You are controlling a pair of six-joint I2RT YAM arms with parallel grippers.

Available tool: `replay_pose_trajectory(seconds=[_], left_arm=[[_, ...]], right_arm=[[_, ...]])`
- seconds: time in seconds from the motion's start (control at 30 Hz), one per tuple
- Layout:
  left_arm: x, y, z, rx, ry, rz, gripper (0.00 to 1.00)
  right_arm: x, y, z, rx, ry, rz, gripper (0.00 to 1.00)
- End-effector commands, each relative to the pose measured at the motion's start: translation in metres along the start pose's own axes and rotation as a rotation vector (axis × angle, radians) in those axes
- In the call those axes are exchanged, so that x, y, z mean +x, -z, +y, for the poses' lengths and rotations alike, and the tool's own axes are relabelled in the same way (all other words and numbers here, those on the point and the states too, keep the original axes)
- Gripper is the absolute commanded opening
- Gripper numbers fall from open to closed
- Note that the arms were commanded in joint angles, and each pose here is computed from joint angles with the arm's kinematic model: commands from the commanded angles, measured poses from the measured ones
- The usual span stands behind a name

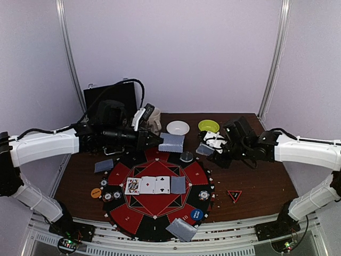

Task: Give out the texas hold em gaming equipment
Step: Place the poker card in the community card area.

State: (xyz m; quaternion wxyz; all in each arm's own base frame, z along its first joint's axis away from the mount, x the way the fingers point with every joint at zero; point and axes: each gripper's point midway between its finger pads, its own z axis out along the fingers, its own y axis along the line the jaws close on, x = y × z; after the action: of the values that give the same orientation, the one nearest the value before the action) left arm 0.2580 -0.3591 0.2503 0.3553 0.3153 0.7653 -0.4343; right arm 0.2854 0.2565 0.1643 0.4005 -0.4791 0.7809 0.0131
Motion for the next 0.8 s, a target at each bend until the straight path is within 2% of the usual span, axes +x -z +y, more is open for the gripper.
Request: replay_pose_trajectory(seconds=[0.0, 0.17, 0.23, 0.33, 0.53, 0.7, 0.77], left_arm=[[0.031, -0.007, 0.004, 0.019, -0.085, 0.143, 0.00], [0.046, -0.027, 0.014, 0.022, -0.185, 0.334, 0.00], [0.046, -0.036, 0.014, 0.032, -0.173, 0.364, 0.00], [0.057, -0.054, -0.004, 0.114, -0.203, 0.404, 0.00], [0.085, -0.089, -0.018, 0.195, -0.328, 0.602, 0.00], [0.115, -0.110, -0.012, 0.118, -0.490, 0.779, 0.00], [0.122, -0.115, -0.005, 0.088, -0.504, 0.821, 0.00]], right_arm=[[0.011, -0.008, -0.011, 0.034, -0.078, 0.038, 0.55], [0.018, -0.007, -0.030, 0.084, -0.110, 0.080, 0.55], [0.024, -0.005, -0.040, 0.110, -0.138, 0.101, 0.55], [0.032, 0.000, -0.048, 0.134, -0.159, 0.117, 0.55], [0.035, 0.011, -0.057, 0.167, -0.170, 0.105, 0.55], [0.037, 0.015, -0.057, 0.166, -0.175, 0.106, 0.55], [0.037, 0.017, -0.056, 0.164, -0.175, 0.102, 0.55]])
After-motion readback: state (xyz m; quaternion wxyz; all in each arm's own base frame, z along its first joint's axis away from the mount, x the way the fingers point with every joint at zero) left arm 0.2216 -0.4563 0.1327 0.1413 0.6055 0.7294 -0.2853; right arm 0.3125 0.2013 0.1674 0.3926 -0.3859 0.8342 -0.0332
